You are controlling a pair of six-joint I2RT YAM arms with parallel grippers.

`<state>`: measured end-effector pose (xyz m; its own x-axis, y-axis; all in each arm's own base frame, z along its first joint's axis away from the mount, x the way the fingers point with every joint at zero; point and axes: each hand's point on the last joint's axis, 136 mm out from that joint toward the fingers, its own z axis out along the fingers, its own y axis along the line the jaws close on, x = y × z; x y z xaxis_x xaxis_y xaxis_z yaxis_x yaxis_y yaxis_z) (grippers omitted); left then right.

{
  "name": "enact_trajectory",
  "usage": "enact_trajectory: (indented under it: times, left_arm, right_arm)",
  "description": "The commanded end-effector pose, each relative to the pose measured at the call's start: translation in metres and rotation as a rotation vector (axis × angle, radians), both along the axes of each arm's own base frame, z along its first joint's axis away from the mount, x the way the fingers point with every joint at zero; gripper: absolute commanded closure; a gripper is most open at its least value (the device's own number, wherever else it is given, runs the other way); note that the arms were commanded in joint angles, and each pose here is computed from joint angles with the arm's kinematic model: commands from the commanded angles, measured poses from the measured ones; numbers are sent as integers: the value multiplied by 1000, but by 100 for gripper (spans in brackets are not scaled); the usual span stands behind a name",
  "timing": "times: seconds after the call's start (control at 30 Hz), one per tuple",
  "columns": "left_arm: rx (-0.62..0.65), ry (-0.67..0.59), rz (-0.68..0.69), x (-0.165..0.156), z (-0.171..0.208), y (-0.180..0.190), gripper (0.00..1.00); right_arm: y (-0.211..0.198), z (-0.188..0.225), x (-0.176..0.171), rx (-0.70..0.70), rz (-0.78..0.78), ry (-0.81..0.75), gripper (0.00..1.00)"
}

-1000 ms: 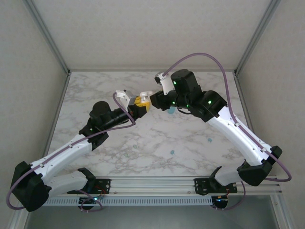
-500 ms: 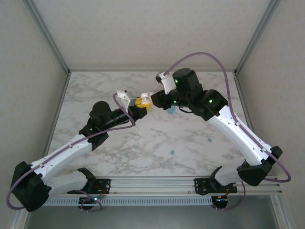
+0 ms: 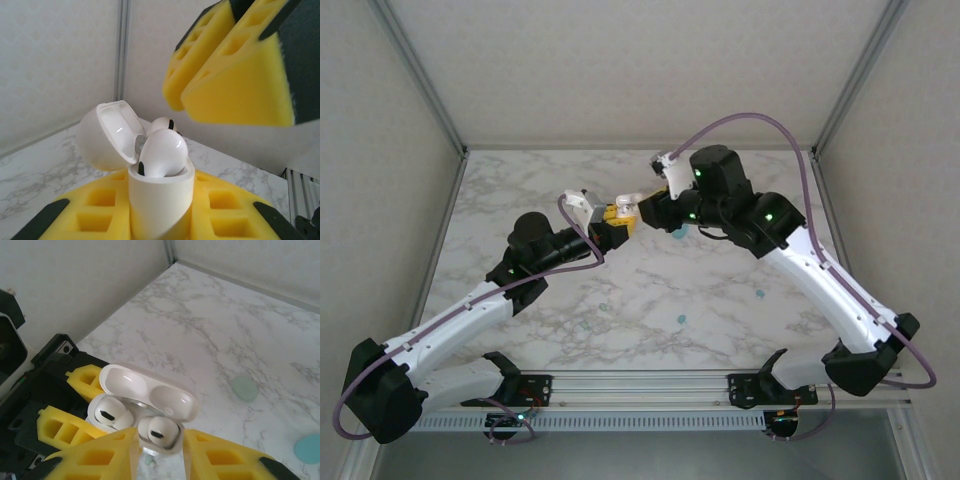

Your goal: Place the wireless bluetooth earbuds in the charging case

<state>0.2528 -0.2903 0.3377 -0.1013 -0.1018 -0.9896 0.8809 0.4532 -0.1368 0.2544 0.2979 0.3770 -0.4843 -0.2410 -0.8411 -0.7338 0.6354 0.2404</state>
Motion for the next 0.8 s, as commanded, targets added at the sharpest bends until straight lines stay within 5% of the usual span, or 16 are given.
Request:
enact_trajectory:
  times: [0.0, 0.37, 0.77]
  left_arm:
    - [-37, -87, -39, -9, 29, -3, 88]
    - [-2, -122, -119, -20, 33, -11, 88]
    - [25, -114, -73, -13, 28, -9, 87]
  right_arm:
    - [-28, 35, 19, 151, -165, 9, 67]
    - [-5, 6, 38, 100, -123, 319, 56]
    - [13, -8, 33, 80, 22, 434, 55]
